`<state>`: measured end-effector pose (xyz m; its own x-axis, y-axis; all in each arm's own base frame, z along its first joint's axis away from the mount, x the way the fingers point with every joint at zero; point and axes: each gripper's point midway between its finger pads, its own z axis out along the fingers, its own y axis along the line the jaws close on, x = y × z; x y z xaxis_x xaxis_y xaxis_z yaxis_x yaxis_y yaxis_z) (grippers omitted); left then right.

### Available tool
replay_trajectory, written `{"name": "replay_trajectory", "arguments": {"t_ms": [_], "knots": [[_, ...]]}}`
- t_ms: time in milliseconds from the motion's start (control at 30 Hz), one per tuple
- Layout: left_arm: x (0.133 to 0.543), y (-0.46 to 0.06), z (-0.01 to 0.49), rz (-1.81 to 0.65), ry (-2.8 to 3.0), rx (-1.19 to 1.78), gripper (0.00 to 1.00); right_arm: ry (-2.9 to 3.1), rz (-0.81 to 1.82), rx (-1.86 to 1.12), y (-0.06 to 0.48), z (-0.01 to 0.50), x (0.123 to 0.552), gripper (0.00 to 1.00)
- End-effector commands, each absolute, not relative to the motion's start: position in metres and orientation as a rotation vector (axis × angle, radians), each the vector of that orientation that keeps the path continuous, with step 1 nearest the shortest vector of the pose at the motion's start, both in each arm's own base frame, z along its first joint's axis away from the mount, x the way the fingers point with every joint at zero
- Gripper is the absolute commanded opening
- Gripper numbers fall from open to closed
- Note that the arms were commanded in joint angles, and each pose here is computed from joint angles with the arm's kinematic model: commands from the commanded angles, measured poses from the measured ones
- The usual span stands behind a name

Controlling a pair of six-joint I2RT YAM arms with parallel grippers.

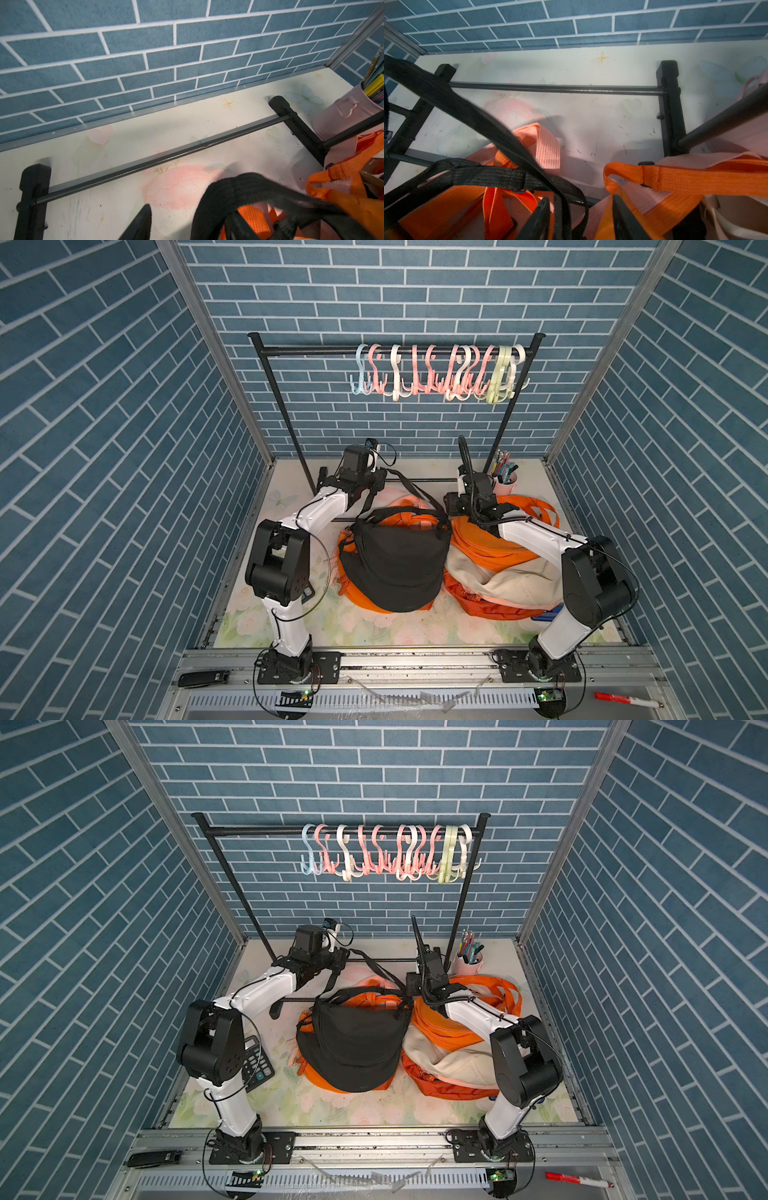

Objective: Take the bag off the hook
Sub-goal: Place the bag inside the bag, then reset both arms

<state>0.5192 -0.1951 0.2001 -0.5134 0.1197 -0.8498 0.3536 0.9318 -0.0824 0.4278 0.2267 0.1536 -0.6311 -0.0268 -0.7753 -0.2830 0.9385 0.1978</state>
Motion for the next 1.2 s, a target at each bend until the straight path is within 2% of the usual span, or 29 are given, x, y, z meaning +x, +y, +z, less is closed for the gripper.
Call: {"name": "replay_trajectory", "arguments": {"t_ms": [0, 133, 167, 267, 433, 600, 700, 733, 767, 900, 1167], "knots": [[0.512, -0.198, 0.198, -0.301, 2.167, 0.378, 0.63, 2.225, 0.384, -0.215, 0.226, 0.167, 0.43, 0.61], [0.494, -0.205, 0.205, -0.382, 2.183, 0.414, 0.69, 2.193, 0.381, -0.23, 0.224, 0.189, 0.427, 0.66], [0.488, -0.207, 0.205, -0.41, 2.19, 0.42, 0.73, 2.183, 0.38, -0.234, 0.222, 0.196, 0.425, 0.66], [0.471, -0.209, 0.209, -0.445, 2.203, 0.433, 0.76, 2.153, 0.375, -0.246, 0.219, 0.215, 0.42, 0.66], [0.45, -0.195, 0.225, -0.407, 2.173, 0.418, 0.77, 2.112, 0.333, -0.255, 0.205, 0.24, 0.406, 0.68], [0.428, -0.166, 0.243, -0.284, 2.115, 0.376, 0.78, 2.065, 0.214, -0.241, 0.175, 0.253, 0.389, 0.76], [0.417, -0.14, 0.244, -0.198, 2.085, 0.306, 0.82, 2.048, 0.107, -0.186, 0.147, 0.25, 0.384, 0.8], [0.414, -0.13, 0.243, -0.165, 2.078, 0.276, 0.94, 2.053, 0.074, -0.163, 0.138, 0.246, 0.383, 0.81], [0.411, -0.117, 0.239, -0.11, 2.078, 0.234, 0.99, 2.065, 0.039, -0.138, 0.126, 0.24, 0.383, 0.82], [0.401, -0.075, 0.222, 0.09, 2.088, 0.121, 0.99, 2.084, -0.088, -0.019, 0.079, 0.215, 0.38, 0.86], [0.389, -0.021, 0.175, 0.208, 2.049, 0.002, 0.99, 2.082, -0.338, 0.087, 0.004, 0.156, 0.369, 0.89]]}}
